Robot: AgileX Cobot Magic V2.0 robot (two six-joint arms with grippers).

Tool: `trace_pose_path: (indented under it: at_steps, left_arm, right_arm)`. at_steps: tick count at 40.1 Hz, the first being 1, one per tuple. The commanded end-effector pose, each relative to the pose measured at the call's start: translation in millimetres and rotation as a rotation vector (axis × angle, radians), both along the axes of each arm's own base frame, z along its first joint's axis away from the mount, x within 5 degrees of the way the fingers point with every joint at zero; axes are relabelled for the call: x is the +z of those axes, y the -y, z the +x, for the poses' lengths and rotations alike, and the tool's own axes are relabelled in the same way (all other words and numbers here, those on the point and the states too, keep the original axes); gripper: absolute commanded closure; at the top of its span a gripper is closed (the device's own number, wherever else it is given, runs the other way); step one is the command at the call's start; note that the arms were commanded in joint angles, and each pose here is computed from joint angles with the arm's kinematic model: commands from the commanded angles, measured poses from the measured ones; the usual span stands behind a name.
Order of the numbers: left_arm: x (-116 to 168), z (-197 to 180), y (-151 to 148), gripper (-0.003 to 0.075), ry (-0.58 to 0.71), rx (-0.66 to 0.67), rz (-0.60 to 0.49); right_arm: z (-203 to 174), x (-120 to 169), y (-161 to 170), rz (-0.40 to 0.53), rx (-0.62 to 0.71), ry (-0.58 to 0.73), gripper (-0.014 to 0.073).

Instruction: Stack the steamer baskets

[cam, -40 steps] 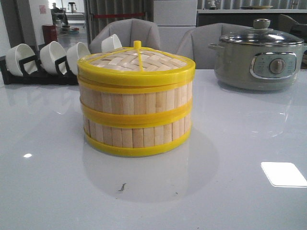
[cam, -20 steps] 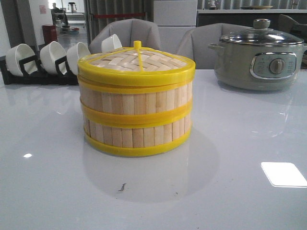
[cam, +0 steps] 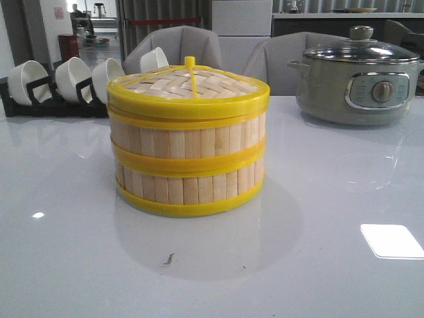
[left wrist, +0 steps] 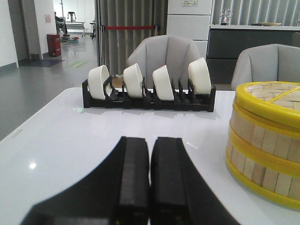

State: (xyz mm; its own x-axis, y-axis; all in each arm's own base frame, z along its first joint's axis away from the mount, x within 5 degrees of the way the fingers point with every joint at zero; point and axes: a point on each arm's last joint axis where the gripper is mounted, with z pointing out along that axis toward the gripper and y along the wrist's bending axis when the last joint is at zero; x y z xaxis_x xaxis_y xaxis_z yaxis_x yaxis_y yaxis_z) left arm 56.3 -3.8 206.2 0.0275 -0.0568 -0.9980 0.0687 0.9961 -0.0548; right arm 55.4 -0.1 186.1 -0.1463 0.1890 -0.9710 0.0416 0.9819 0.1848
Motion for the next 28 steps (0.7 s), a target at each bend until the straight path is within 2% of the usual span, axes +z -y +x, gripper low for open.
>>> trace_pose_path:
  at_steps: [1, 28]
  left_arm:
    - [8.2, -1.7, -0.1, 0.0624, 0.093, -0.001, -0.015]
    - [8.2, -1.7, -0.1, 0.0624, 0.093, -0.001, -0.015]
  right_arm:
    - [-0.8, 14.7, 1.0, 0.019, -0.016, 0.156, 0.0541]
    - [-0.8, 17.1, 1.5, -0.025, -0.018, 0.183, 0.0541]
